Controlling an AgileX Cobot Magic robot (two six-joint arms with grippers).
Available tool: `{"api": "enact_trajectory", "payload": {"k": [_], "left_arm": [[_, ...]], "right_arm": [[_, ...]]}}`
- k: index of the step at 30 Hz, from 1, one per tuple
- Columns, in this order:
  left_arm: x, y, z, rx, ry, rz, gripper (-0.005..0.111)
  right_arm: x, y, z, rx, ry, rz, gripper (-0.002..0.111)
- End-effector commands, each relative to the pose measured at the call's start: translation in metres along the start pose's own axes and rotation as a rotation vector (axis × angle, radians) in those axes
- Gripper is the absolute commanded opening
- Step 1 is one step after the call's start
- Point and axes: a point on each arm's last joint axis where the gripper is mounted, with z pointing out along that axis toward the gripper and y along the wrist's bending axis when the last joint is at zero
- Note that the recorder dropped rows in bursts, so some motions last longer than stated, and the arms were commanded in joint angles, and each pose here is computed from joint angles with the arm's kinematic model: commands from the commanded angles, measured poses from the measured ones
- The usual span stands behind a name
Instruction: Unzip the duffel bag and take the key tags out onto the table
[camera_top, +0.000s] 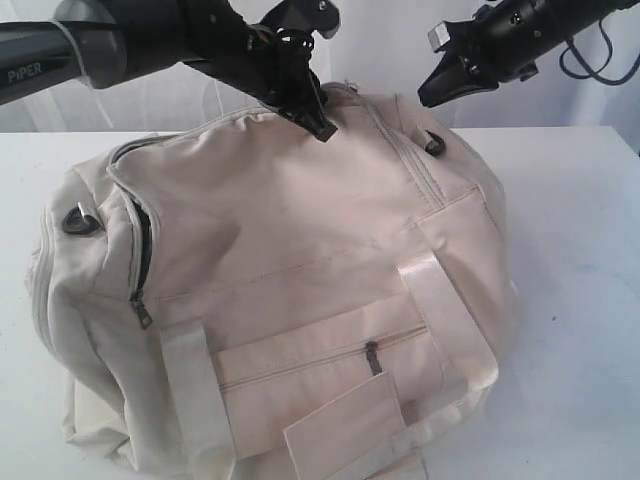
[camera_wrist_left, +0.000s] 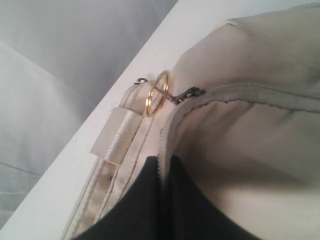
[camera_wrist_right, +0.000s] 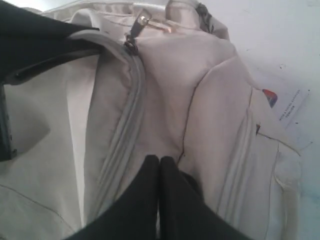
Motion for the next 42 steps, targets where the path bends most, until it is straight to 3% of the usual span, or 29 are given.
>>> {"api": "enact_trajectory", "payload": {"k": [1,9,15,20,23,25,31,37,42], "left_arm": [[0.002,0.005,-0.004,-0.006,0.015,-0.002,0.0],[0.004,0.002,-0.004,0.021,0.042,-0.001,0.0],[0.001,-0.014,-0.003,0.081,0.076,0.014,0.0],[0.007,-0.038,-0.004,0.224,0.194,0.022,0.0],[0.006,-0.043,-0.005,0.264,0.199,-0.007,0.0],[0.005,-0.044,-0.005,0.282,0.191,-0.029,0.0],[0.007,-0.046,-0.006,0.306,0.208,-0.033,0.0],[0.008,-0.047,-0.006,0.318,0.22,-0.03,0.0],[0.008,-0.048,-0.006,0.324,0.219,-0.001,0.0]], "right_arm": [[0.004,0.007,-0.011,0.005,-0.004,-0.042,0.0],[-0.006,0.015,-0.01,-0.084,-0.12,-0.016,0.0],[-0.024,0.016,-0.007,-0.026,-0.3,-0.11,0.003],[-0.028,0.028,0.014,-0.013,-0.306,-0.229,0.03],[-0.029,0.033,0.034,0.015,-0.3,-0.253,0.048],[-0.029,0.034,0.046,0.049,-0.296,-0.27,0.054],[-0.026,0.029,0.075,0.123,-0.265,-0.293,0.054],[-0.009,0.028,0.087,0.042,-0.113,-0.27,0.054],[-0.005,0.025,0.087,0.067,-0.063,-0.306,0.054]]}}
